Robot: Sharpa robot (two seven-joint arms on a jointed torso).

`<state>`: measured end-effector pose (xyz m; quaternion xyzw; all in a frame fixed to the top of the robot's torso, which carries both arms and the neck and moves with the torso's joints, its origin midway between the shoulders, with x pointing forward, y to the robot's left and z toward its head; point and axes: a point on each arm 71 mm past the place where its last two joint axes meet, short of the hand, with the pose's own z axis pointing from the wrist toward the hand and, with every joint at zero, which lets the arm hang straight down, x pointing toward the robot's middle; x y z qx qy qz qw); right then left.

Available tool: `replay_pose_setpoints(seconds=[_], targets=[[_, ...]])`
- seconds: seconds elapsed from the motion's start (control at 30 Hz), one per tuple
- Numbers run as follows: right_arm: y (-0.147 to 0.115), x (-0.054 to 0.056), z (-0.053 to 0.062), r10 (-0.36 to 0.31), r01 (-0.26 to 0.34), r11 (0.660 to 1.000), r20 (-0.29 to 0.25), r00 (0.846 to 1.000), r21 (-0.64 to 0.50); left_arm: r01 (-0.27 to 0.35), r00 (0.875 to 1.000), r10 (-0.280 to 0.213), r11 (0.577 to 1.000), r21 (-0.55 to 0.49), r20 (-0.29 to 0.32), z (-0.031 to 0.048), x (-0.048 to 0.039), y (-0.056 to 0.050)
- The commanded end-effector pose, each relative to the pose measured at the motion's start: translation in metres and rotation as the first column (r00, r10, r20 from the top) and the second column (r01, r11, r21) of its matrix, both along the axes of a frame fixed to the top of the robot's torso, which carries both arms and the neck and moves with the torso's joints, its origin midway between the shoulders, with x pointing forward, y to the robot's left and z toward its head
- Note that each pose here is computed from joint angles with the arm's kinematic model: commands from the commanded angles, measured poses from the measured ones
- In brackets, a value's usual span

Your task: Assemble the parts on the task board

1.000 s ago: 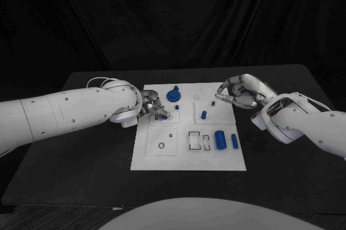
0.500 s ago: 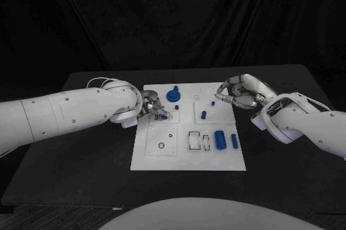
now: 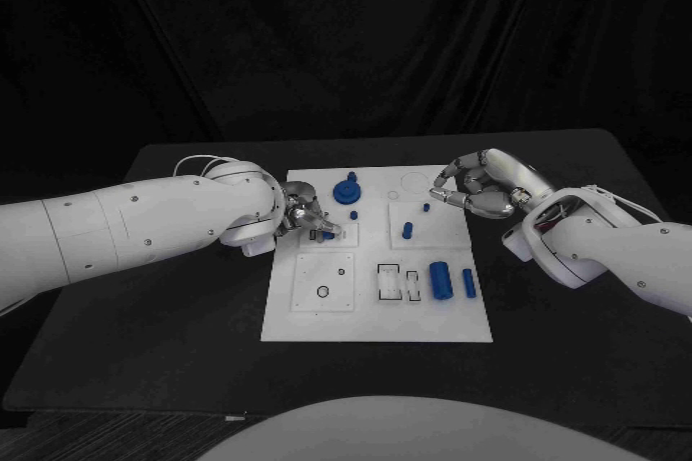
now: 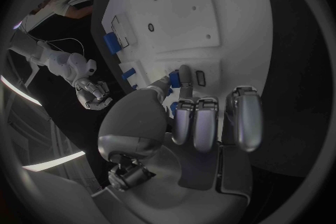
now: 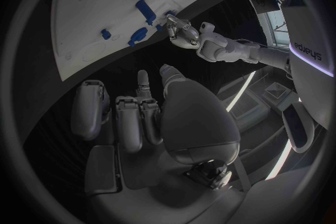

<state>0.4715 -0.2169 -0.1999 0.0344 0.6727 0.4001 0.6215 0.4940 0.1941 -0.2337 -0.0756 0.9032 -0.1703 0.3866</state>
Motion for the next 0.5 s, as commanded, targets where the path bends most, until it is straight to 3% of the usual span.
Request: replay_pose_setpoints(seconds=[0.03, 0.5], targets=[[-0.0007, 0.0, -0.0021, -0.01, 0.01, 1.0, -0.017, 1.0, -0.006, 0.005, 1.0, -0.005, 1.0, 0.0, -0.016, -0.002, -0.0012, -0.001], [-0.0007, 0.0002, -0.0028, -0.011, 0.011, 1.0, -0.021, 1.0, -0.009, 0.012, 1.0, -0.012, 1.0, -0.011, -0.008, -0.0021, 0.0002, -0.0024]])
